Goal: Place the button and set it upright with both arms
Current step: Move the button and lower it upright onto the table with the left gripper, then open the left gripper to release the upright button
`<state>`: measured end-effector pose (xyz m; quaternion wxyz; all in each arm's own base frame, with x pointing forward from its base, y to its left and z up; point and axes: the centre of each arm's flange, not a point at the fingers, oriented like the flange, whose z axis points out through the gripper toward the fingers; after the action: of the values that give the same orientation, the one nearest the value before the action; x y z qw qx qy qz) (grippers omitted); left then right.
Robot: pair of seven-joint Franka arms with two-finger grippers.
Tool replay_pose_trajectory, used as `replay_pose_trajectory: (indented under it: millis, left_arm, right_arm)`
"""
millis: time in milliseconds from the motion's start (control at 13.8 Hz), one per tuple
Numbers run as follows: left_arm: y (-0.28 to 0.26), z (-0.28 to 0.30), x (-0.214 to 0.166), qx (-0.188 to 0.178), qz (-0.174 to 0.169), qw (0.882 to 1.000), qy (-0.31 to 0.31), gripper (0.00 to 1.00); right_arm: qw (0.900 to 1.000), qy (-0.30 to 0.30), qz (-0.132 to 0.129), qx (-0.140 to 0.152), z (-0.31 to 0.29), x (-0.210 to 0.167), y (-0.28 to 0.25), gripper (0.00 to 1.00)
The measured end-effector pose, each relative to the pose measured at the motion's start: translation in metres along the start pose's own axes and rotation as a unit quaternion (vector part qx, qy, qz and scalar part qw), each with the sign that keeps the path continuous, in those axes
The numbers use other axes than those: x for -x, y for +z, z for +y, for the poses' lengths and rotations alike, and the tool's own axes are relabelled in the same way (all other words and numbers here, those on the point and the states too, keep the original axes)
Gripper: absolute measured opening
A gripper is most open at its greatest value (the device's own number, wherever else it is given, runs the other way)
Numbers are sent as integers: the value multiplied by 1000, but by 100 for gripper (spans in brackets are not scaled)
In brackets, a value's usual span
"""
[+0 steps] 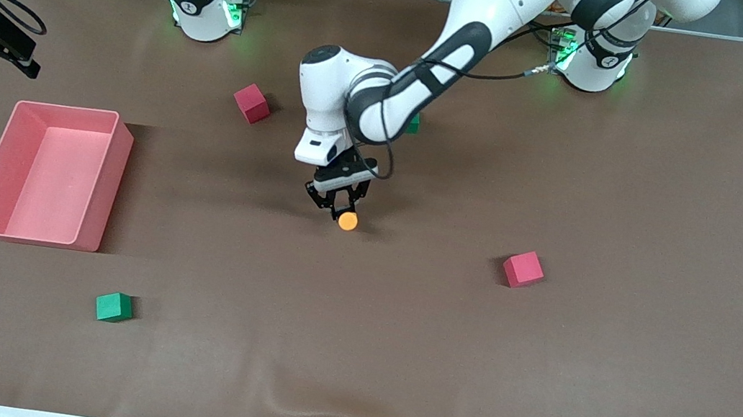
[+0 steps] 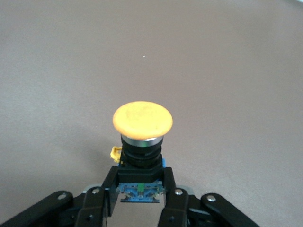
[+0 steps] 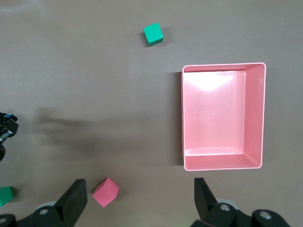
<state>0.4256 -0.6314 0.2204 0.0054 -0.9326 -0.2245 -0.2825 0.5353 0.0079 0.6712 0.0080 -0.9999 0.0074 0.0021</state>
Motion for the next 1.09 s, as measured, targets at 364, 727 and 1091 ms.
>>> replay_pose_trajectory:
  millis: [364, 727, 1091]
  left_arm:
    - [5, -2, 44, 42, 87, 995, 22, 41]
    - [47, -23, 83, 40, 159, 984, 63, 41]
    - [72, -36, 96, 59, 222, 968, 97, 41]
  right_arm:
    - [1000, -1, 0, 0, -1, 0, 0, 100]
    - [1000, -1, -1, 0, -1, 0, 0, 100]
    - [1000, -1, -1, 0, -1, 0, 0, 100]
